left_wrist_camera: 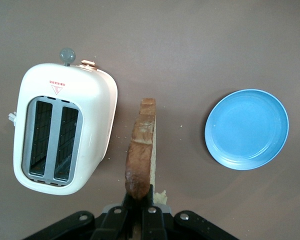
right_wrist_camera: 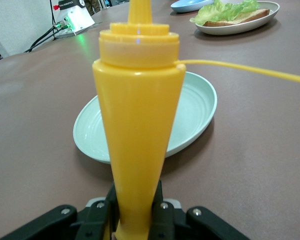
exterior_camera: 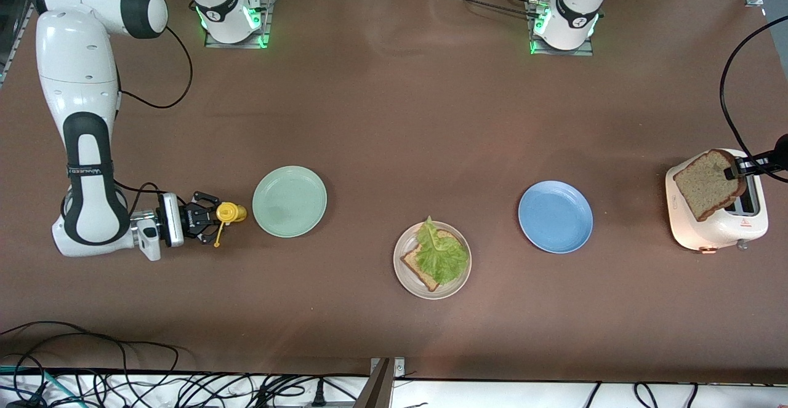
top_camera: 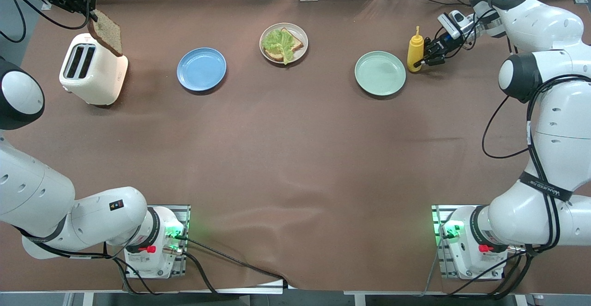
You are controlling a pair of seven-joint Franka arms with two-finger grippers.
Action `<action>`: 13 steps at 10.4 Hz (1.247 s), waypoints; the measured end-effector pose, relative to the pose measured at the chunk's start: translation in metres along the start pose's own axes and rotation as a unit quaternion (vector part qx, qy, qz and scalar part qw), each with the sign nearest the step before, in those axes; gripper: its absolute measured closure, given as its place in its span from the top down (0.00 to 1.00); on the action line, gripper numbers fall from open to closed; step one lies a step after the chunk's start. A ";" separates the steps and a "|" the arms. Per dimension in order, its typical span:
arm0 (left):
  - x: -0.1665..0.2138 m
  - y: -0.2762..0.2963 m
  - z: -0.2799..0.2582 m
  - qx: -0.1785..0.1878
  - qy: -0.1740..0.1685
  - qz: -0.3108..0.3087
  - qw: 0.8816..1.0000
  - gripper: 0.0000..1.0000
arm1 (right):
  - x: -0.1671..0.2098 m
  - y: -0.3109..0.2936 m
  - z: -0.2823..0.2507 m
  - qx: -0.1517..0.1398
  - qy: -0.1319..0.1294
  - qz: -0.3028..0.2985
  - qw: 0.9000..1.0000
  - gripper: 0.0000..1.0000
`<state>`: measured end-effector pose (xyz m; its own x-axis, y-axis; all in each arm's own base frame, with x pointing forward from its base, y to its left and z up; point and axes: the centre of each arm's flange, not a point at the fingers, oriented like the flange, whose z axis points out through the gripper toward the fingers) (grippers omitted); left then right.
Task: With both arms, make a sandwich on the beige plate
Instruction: 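Carry the bottle back with the right gripper while the left gripper lifts bread, then release the bottle with the right gripper while the left gripper carries bread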
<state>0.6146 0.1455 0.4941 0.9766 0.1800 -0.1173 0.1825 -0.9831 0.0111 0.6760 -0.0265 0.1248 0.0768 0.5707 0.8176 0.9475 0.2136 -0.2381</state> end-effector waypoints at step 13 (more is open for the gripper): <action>-0.001 0.288 0.019 -0.200 -0.087 -0.166 0.962 0.08 | -0.011 -0.014 -0.055 -0.022 -0.034 -0.023 0.999 1.00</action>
<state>0.6640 -0.1383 0.4788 0.8291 0.4402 -0.3447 0.5447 -0.7750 0.3205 0.6792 -0.0795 0.1475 0.0134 0.6134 0.7896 0.9622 0.2070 -0.1772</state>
